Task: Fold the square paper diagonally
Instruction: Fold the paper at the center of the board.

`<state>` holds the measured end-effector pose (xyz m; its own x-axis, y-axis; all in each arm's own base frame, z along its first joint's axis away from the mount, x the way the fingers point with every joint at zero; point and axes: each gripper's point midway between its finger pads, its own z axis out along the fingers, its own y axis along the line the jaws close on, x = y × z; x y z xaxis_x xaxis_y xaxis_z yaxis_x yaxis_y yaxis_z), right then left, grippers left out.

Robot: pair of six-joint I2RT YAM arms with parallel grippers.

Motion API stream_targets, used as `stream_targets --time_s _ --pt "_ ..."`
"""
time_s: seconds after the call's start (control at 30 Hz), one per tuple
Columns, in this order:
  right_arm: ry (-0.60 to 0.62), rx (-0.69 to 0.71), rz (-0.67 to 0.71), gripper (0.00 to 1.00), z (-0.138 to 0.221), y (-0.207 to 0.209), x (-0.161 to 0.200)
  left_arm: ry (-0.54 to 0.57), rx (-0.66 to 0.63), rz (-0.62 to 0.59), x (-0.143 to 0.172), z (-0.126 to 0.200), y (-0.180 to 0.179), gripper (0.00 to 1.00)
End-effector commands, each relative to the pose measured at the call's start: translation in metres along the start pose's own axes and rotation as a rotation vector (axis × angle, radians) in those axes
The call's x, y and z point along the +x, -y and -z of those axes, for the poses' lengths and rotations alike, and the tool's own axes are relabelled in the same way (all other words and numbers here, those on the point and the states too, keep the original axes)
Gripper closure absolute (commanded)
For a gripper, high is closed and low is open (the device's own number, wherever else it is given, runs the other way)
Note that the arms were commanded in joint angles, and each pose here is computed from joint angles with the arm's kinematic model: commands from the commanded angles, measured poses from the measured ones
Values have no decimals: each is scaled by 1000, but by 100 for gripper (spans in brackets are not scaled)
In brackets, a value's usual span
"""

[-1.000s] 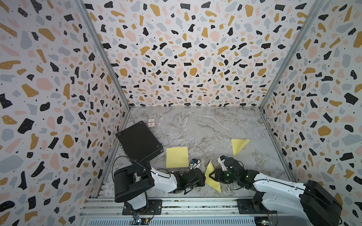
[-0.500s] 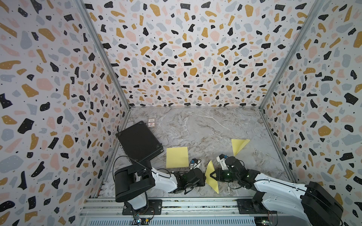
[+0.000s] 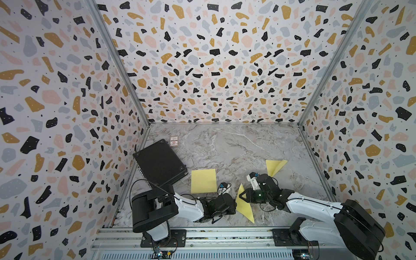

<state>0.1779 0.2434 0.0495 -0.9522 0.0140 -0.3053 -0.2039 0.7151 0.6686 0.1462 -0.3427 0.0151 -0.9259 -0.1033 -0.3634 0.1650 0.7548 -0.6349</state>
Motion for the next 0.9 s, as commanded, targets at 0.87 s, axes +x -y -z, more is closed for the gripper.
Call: stream_targets --time_s 0.87 --pt "57 -123 44 72 -2 -16 -54 -169 -364 -52 50 12 -109 100"
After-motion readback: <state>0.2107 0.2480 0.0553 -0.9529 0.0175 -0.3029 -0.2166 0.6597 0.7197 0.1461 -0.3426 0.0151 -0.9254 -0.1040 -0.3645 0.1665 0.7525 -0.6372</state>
